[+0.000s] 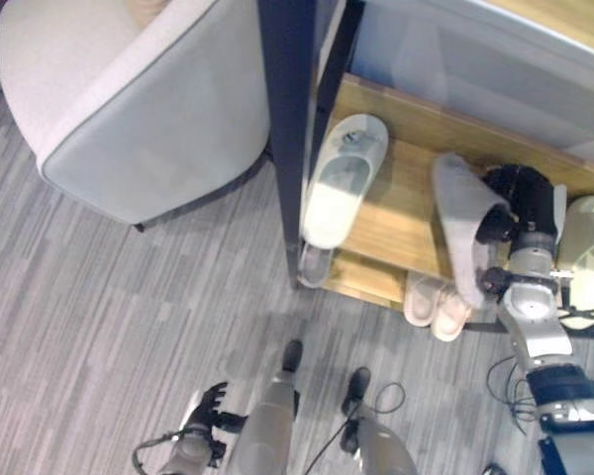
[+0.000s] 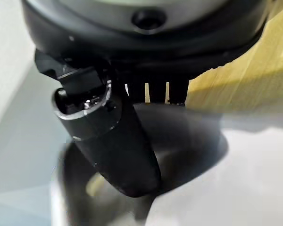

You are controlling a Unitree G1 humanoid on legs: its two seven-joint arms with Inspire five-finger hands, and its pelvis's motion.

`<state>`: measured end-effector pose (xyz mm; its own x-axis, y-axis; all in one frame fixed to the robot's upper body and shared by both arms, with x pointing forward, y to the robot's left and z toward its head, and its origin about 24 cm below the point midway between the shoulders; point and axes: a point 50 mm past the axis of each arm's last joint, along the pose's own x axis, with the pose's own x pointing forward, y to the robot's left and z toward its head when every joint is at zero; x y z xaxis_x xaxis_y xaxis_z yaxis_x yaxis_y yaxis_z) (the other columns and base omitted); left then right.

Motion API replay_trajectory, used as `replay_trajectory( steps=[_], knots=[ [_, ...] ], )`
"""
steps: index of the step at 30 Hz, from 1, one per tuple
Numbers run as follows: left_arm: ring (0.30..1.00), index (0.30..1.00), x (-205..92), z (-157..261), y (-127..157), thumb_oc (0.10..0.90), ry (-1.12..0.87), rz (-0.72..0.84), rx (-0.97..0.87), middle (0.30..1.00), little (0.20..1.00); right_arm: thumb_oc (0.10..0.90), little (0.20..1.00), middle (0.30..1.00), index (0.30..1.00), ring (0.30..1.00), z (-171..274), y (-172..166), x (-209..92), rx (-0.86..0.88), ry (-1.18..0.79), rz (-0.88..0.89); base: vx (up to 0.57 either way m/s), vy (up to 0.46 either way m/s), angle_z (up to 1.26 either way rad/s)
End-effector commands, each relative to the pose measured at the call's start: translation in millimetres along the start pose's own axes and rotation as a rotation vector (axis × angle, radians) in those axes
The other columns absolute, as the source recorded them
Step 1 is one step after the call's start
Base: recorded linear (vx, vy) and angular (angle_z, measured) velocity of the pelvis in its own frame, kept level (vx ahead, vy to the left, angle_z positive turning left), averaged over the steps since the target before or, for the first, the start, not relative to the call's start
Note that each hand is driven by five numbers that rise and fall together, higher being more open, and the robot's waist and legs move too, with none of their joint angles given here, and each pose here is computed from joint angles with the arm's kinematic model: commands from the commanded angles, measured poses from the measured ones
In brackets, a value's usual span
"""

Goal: Arrange the slippers neatly on the shoe rack.

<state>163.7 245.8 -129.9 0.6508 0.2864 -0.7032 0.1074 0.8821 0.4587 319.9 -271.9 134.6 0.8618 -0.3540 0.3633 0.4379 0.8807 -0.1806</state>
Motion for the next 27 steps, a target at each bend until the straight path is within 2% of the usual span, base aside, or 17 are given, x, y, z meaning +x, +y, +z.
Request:
replay_trajectory(
  steps=[1,6,8,10,11,12,15,17,20,23,25,27],
  knots=[
    [0.900,0.900,-3.2,-10.2,-6.3,0.800,0.043,0.003,-0.015,0.900,0.900,0.400,0.300,0.300,0.300,0.300,34.4,-30.6,9.8,0.045,-0.183,-0.080,0.00,0.000,0.00],
    [0.900,0.900,-3.6,-12.0,-6.6,0.800,0.055,0.007,-0.024,0.900,0.900,0.400,0.300,0.300,0.300,0.300,48.8,-29.7,-7.8,0.090,-0.277,-0.033,0.00,0.000,-0.01],
    [0.900,0.900,-3.8,-12.2,-6.3,0.800,0.058,0.012,-0.039,0.900,0.900,0.400,0.300,0.300,0.300,0.300,71.6,-18.3,-32.0,0.214,-0.399,0.076,-0.04,-0.021,-0.11],
    [0.900,0.900,-3.0,-11.8,-2.9,0.800,0.058,0.019,-0.050,0.900,0.900,0.400,0.300,0.300,0.300,0.300,80.2,-2.1,-58.6,0.358,-0.425,0.262,-0.03,-0.038,-0.17],
    [0.900,0.900,-3.2,-12.3,-2.8,0.800,0.059,0.018,-0.049,0.900,0.900,0.400,0.300,0.300,0.300,0.300,80.0,-2.4,-59.0,0.360,-0.423,0.264,-0.03,-0.058,-0.24],
    [0.900,0.900,-3.4,-13.3,0.0,0.800,0.057,0.018,-0.059,0.900,0.900,0.400,0.300,0.300,0.300,0.300,76.7,10.1,-79.5,0.463,-0.376,0.452,-0.03,-0.061,-0.27],
    [0.900,0.900,-3.6,-15.2,5.3,0.800,0.054,0.017,-0.071,0.900,0.900,0.400,0.300,0.300,0.300,0.300,59.1,31.0,-107.0,0.567,-0.212,0.719,-0.02,-0.069,-0.19],
    [0.900,0.900,-3.8,-15.4,7.7,0.800,0.045,0.009,-0.078,0.900,0.900,0.400,0.300,0.300,0.300,0.300,42.0,43.7,-122.5,0.563,-0.079,0.869,-0.04,-0.081,-0.09],
    [0.900,0.900,-4.0,-12.7,5.8,0.800,0.021,-0.016,-0.104,0.900,0.900,0.400,0.300,0.300,0.300,0.300,1.1,55.1,-141.7,0.440,0.158,1.050,-0.04,-0.074,-0.02],
    [0.900,0.900,-4.2,-12.6,4.5,0.800,0.020,-0.023,-0.109,0.900,0.900,0.400,0.300,0.300,0.300,0.300,-6.5,55.6,-144.5,0.395,0.196,1.075,-0.02,-0.040,0.05],
    [0.900,0.900,-1.7,1.9,0.3,0.800,-0.031,-0.015,-0.184,0.900,0.900,0.400,0.300,0.300,0.300,0.300,-30.2,59.8,-138.3,0.202,0.243,1.057,-0.06,-0.052,0.04],
    [0.900,0.900,-0.5,9.2,0.3,0.800,-0.058,-0.004,-0.211,0.900,0.900,0.400,0.300,0.300,0.300,0.300,-34.6,61.8,-133.5,0.186,0.246,1.019,-0.08,-0.015,0.01]
  ],
)
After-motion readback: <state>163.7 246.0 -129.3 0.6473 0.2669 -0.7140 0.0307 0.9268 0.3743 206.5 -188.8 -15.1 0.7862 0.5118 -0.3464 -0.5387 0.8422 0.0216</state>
